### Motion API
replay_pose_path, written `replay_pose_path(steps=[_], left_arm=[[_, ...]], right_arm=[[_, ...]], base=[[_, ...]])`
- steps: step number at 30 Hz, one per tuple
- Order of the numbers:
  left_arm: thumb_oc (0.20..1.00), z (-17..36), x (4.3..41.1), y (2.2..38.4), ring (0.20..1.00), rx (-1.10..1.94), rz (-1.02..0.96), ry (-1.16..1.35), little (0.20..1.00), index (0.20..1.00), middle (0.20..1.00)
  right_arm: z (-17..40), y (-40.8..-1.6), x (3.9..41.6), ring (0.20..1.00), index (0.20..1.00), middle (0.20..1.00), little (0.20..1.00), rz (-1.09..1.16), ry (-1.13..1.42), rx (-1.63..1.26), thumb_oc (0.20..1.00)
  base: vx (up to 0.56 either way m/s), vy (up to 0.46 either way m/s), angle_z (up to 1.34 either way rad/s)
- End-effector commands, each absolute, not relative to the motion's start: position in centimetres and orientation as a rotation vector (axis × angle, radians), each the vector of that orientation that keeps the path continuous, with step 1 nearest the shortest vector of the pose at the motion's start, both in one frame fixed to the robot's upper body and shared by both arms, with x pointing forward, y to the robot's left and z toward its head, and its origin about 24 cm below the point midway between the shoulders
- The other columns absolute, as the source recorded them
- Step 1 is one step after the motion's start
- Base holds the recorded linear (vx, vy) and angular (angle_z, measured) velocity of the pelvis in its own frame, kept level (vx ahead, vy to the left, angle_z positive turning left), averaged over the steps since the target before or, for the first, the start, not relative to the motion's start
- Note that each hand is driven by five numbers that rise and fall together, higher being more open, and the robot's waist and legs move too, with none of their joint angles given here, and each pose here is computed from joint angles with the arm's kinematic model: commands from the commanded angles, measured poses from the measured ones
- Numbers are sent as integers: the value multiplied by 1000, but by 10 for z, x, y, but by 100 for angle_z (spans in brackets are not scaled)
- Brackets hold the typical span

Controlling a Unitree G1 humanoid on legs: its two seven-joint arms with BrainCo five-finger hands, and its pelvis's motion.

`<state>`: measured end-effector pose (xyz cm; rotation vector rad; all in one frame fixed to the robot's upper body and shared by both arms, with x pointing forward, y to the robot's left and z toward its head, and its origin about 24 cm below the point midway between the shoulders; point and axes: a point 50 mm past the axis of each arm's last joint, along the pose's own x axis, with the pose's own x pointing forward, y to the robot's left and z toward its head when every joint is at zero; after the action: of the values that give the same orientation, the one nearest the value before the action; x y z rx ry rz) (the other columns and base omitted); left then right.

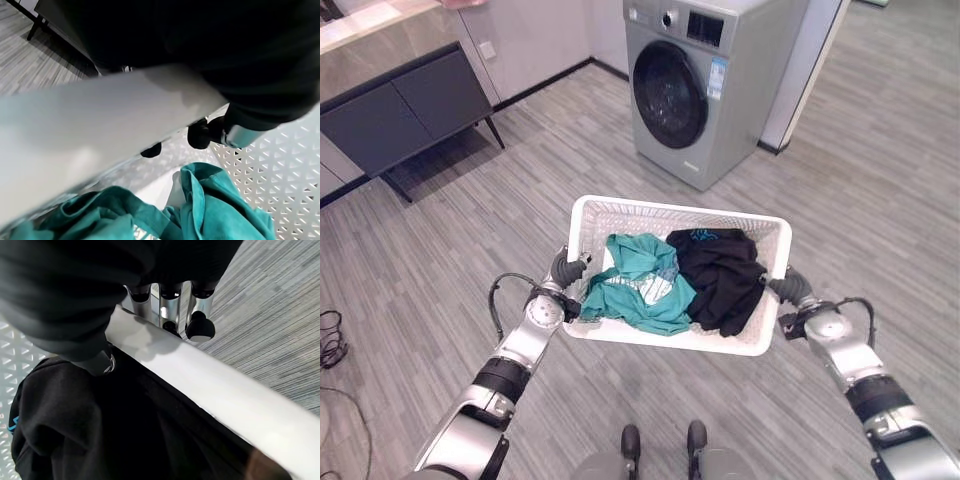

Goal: Grab the laundry basket,head to the washer,open it,put in the laundry and shut it.

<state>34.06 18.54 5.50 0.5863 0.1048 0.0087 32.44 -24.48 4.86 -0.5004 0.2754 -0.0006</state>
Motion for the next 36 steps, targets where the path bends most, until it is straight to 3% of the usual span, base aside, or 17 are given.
replay_pose_path(steps=[1, 11, 19, 31, 36], left_arm=[[200, 93, 351, 217, 200, 617, 111, -11, 200, 200, 200], [200, 93, 361, 211, 200, 642, 94, 8, 200, 200, 200], [200, 85, 361, 203, 200, 570, 76, 43, 200, 200, 200], [200, 83, 353, 221, 200, 576, 119, 44, 200, 200, 200], [200, 82, 345, 237, 200, 583, 160, 42, 200, 200, 200]], right_arm=[[88, -253, 343, 200, 200, 200, 200, -74, 125, -436, 200], [93, -305, 313, 200, 200, 200, 200, -206, 130, -466, 200], [98, -313, 299, 200, 200, 200, 200, -250, 90, -446, 200], [105, -310, 295, 200, 200, 200, 200, -251, 26, -433, 200], [98, -285, 306, 200, 200, 200, 200, -174, 24, -392, 200]], base=[[512, 69, 20], [453, -26, 80], [520, -201, 56], [416, 185, -66], [356, 373, -107]])
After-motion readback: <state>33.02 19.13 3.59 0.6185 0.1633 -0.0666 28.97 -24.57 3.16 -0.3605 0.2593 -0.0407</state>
